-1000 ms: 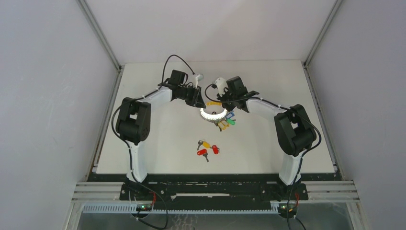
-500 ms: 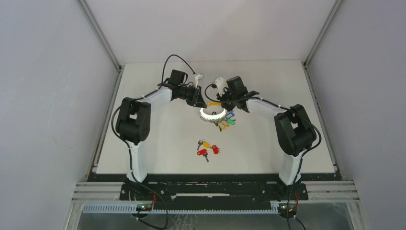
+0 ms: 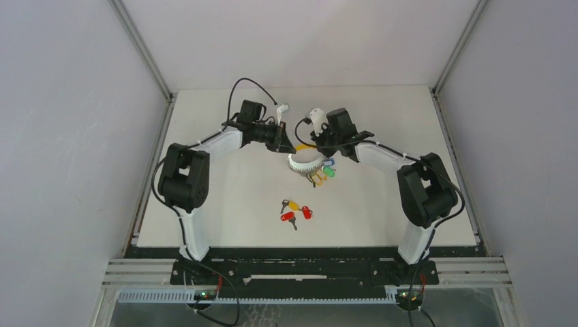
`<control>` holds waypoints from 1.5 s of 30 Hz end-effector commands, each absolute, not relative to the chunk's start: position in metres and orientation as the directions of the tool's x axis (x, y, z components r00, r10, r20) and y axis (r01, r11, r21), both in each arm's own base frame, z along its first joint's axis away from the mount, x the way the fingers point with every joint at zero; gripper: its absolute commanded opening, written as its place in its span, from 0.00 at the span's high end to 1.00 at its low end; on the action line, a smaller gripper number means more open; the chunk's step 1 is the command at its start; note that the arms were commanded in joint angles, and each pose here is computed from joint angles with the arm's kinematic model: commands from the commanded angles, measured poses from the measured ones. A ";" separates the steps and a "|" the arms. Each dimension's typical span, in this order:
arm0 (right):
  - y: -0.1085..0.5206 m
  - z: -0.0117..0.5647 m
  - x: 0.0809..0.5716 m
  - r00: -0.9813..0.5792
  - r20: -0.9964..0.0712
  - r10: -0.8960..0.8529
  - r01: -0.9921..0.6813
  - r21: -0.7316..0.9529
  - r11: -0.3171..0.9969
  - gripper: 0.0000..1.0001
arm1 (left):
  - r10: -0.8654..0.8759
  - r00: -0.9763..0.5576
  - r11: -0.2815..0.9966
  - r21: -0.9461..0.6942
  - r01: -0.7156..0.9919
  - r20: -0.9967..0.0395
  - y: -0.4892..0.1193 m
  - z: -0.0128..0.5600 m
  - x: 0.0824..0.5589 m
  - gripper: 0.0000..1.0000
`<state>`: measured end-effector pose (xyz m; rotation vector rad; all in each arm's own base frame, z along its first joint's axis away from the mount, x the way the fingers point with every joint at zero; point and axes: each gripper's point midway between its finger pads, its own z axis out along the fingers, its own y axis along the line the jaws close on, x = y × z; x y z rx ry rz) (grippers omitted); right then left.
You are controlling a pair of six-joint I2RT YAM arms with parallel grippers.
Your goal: Put the keys on the keyring
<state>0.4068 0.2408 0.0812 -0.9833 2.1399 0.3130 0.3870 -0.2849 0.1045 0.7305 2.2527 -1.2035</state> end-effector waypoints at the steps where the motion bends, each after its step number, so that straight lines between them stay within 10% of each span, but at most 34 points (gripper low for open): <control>1: 0.253 0.166 0.416 -0.287 -0.866 -0.409 -0.707 -0.097 0.701 0.84 | 0.132 -0.666 0.476 -0.543 0.692 -0.734 -0.292 0.159 0.391 1.00; 12: 0.235 0.191 0.386 -0.308 -0.913 -0.269 -0.680 0.013 0.733 0.59 | 0.015 -0.622 0.532 -0.521 0.668 -0.783 -0.286 0.181 0.390 1.00; 45: 0.292 0.127 0.338 -0.410 -0.911 -0.027 -0.786 0.339 0.517 0.74 | -0.159 -0.634 0.571 -0.595 0.566 -0.757 -0.287 0.195 0.388 1.00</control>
